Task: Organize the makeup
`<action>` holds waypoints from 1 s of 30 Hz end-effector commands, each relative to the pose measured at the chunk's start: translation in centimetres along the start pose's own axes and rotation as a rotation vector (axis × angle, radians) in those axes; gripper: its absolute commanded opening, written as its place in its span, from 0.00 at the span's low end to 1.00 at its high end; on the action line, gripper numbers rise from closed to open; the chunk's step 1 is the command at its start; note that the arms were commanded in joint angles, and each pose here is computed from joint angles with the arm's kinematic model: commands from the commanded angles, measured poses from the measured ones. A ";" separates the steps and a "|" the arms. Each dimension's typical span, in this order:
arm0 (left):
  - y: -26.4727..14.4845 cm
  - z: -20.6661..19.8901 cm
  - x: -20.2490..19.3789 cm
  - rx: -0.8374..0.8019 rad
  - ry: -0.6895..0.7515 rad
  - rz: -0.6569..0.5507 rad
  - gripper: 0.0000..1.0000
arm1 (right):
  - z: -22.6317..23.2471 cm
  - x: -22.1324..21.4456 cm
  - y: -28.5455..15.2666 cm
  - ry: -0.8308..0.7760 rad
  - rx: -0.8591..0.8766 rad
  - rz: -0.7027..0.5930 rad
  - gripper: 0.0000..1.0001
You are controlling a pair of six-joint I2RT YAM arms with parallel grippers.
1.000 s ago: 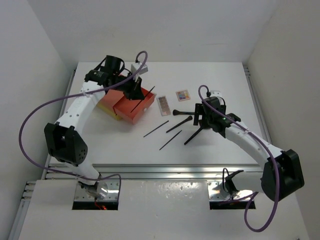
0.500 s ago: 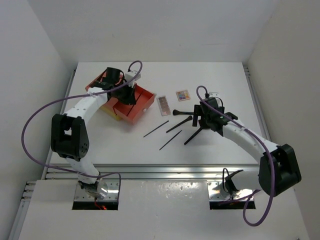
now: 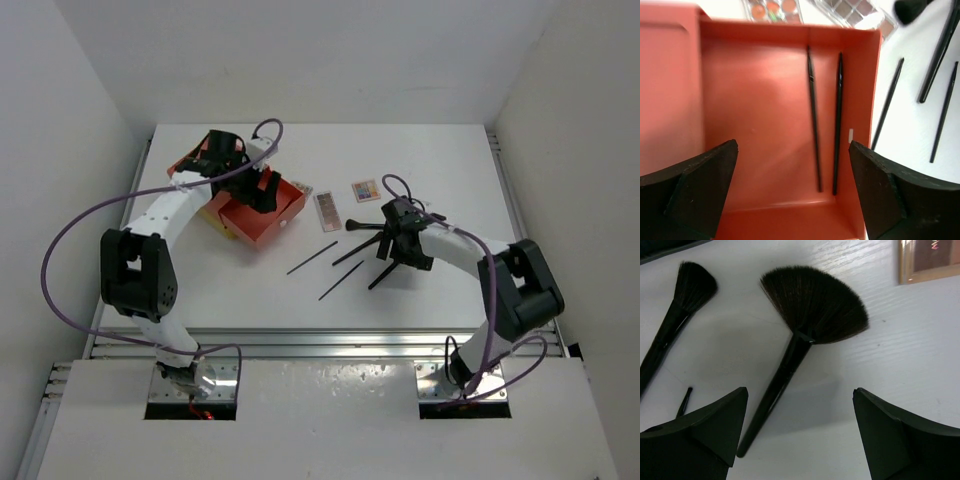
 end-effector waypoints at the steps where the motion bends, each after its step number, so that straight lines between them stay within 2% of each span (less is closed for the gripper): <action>1: -3.0 -0.7 3.8 0.027 0.084 -0.105 0.99 | 1.2 1.3 0.9 0.132 -0.022 0.024 0.85; 5: -4.3 -0.9 5.2 0.066 0.134 -0.132 0.99 | 2.0 2.0 2.1 0.141 -0.021 0.025 0.80; 8: -5.2 -1.0 6.3 0.092 0.191 -0.146 0.99 | 1.8 1.1 2.9 0.139 -0.069 0.094 0.74; 9: -6.1 -1.4 7.1 0.085 0.210 -0.170 0.99 | 1.8 1.0 3.0 0.152 -0.081 0.100 0.67; 12: -7.3 -2.4 8.4 0.035 0.288 -0.212 0.99 | 1.0 -0.4 3.9 0.183 -0.109 0.149 0.53; 13: -7.8 -2.8 9.1 0.013 0.325 -0.236 0.99 | 0.9 -0.5 4.0 0.199 -0.108 0.151 0.43; 15: -9.1 -4.2 10.1 -0.057 0.415 -0.288 0.99 | 0.5 -1.5 4.5 0.213 -0.099 0.191 0.32; 16: -10.3 -4.5 10.8 -0.067 0.444 -0.323 0.99 | 0.5 -1.3 4.6 0.225 -0.090 0.184 0.21; 20: -11.4 -6.0 11.5 -0.148 0.483 -0.368 0.99 | 0.2 -1.8 4.2 0.222 -0.068 0.201 0.00; 22: -11.8 -7.0 11.4 -0.213 0.489 -0.384 0.99 | -0.1 -1.4 3.7 0.215 -0.058 0.160 0.00; 25: -10.5 -8.5 9.9 -0.316 0.479 -0.346 0.91 | 0.0 0.6 1.7 0.200 -0.031 0.046 0.00; 28: -9.6 -10.3 8.8 -0.350 0.457 -0.308 0.87 | 0.7 3.8 -1.7 0.202 0.044 -0.132 0.00; 30: -8.5 -11.6 8.0 -0.385 0.454 -0.288 0.87 | 1.9 7.9 -5.2 0.204 0.168 -0.344 0.00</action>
Point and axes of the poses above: each gripper's point midway between its finger pads, its own y axis out along the fingers, its own z axis along the line the jaws close on, x = y × z, the point moved 5 cm from there along -y, back along the fingers, and after that the axes turned 12 degrees about -y, right-handed, at the moved point
